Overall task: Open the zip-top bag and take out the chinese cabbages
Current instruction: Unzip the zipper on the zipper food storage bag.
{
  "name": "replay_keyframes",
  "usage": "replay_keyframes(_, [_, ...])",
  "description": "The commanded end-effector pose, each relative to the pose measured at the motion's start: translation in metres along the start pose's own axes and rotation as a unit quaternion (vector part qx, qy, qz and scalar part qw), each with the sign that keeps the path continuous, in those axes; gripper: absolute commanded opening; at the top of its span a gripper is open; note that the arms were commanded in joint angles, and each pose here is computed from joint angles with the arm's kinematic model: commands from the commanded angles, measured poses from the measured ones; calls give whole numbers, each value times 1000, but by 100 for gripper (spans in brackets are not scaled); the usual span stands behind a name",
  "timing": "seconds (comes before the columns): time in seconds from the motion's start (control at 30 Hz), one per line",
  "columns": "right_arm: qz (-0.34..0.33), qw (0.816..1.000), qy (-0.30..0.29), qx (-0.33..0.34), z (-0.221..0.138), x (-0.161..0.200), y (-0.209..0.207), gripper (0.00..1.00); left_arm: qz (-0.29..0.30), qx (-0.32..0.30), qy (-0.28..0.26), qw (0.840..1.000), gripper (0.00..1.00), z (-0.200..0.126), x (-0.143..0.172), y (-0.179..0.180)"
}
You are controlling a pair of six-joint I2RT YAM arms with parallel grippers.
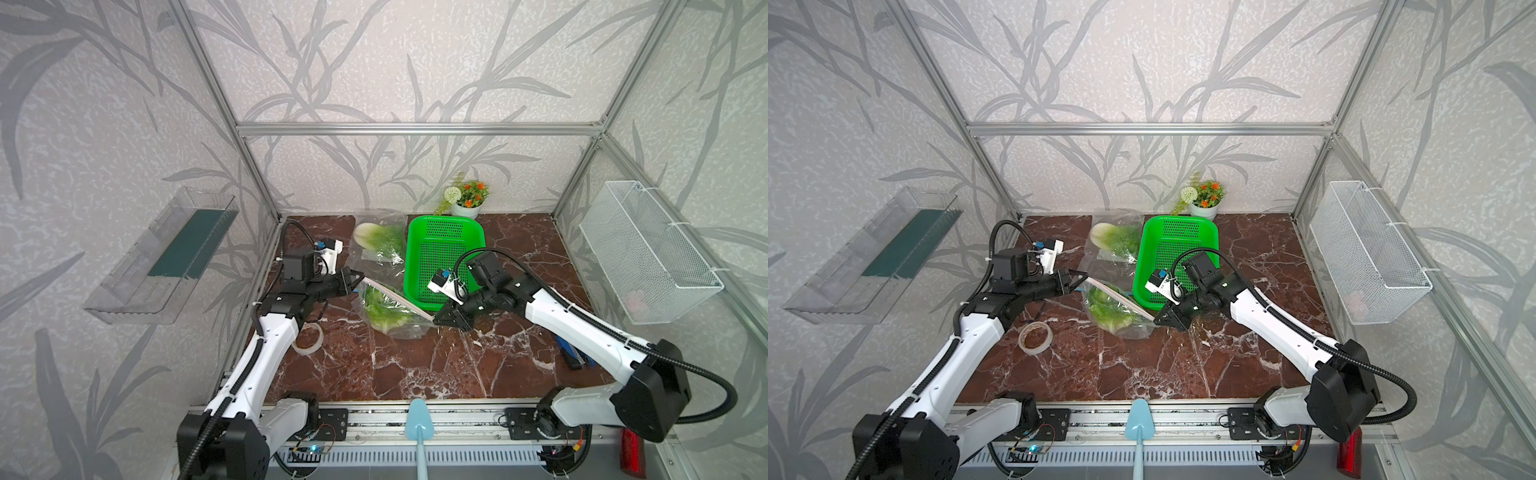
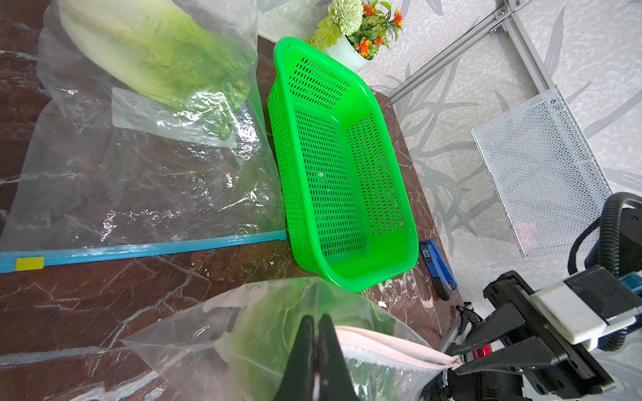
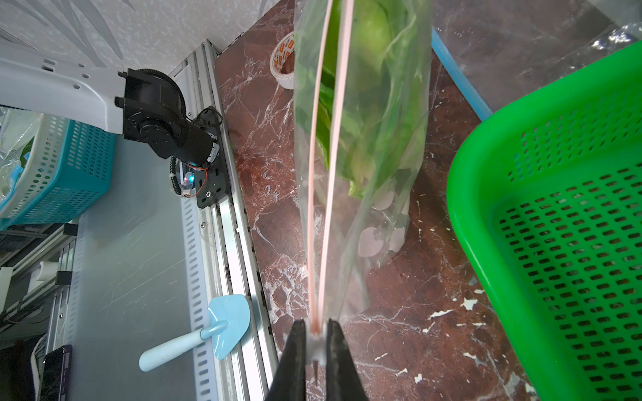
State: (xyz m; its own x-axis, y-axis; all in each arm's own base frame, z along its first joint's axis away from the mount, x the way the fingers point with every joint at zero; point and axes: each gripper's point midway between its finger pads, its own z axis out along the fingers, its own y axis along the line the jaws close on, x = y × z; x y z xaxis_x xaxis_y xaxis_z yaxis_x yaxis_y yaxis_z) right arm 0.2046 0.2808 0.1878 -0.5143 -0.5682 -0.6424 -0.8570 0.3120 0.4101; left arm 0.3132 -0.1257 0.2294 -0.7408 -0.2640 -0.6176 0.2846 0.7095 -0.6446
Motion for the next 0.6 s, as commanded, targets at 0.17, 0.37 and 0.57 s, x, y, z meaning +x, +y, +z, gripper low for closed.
replay_keyframes(0.17, [13, 1000, 26, 9, -5, 18, 2, 0, 14, -13, -29, 999, 0, -7, -10, 2])
replay_keyframes(0.37, [13, 1000, 22, 15, -8, 19, 3, 15, 14, 4, -27, 1000, 0, -7, -9, -4])
replay_keyframes(0.57, [-2, 1000, -20, 13, -21, -8, 12, 75, 22, 25, -35, 999, 0, -15, -6, -17])
